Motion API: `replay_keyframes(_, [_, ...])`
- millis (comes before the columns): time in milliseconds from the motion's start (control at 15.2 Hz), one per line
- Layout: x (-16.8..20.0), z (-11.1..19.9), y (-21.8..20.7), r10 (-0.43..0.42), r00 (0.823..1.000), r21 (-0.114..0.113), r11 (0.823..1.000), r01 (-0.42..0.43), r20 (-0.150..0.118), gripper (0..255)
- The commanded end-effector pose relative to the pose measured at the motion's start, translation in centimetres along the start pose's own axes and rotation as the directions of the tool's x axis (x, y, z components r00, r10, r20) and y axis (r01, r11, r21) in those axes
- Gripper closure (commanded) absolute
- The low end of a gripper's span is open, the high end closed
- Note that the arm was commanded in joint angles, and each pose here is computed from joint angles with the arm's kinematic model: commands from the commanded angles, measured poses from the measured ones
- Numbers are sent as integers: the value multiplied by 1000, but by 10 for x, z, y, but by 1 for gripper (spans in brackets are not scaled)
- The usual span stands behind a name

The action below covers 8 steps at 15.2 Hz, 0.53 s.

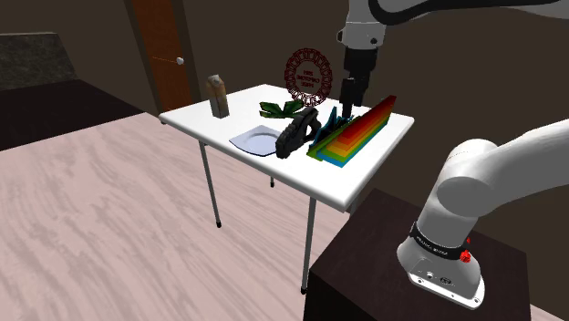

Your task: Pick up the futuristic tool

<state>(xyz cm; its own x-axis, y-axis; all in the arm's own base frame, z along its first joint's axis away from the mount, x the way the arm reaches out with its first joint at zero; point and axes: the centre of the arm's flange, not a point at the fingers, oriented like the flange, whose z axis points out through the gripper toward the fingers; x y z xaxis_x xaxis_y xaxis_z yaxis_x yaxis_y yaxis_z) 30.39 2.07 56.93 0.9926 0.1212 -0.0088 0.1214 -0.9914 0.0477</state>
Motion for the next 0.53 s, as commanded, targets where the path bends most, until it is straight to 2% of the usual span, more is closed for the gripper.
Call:
replay_keyframes(0, [0, 0, 0, 0, 1000, 0, 1000, 0, 0, 0])
replay_keyframes(66, [9, 5, 8, -79, 997, -5, 997, 79, 2, 0])
replay_keyframes(198, [28, 14, 22, -235, 972, -15, 972, 235, 8, 0])
replay_keyframes(330, [49, 24, 33, -385, 923, -24, 923, 385, 15, 0])
replay_keyframes(462, [72, 33, 41, -525, 851, -32, 850, 526, 24, 0])
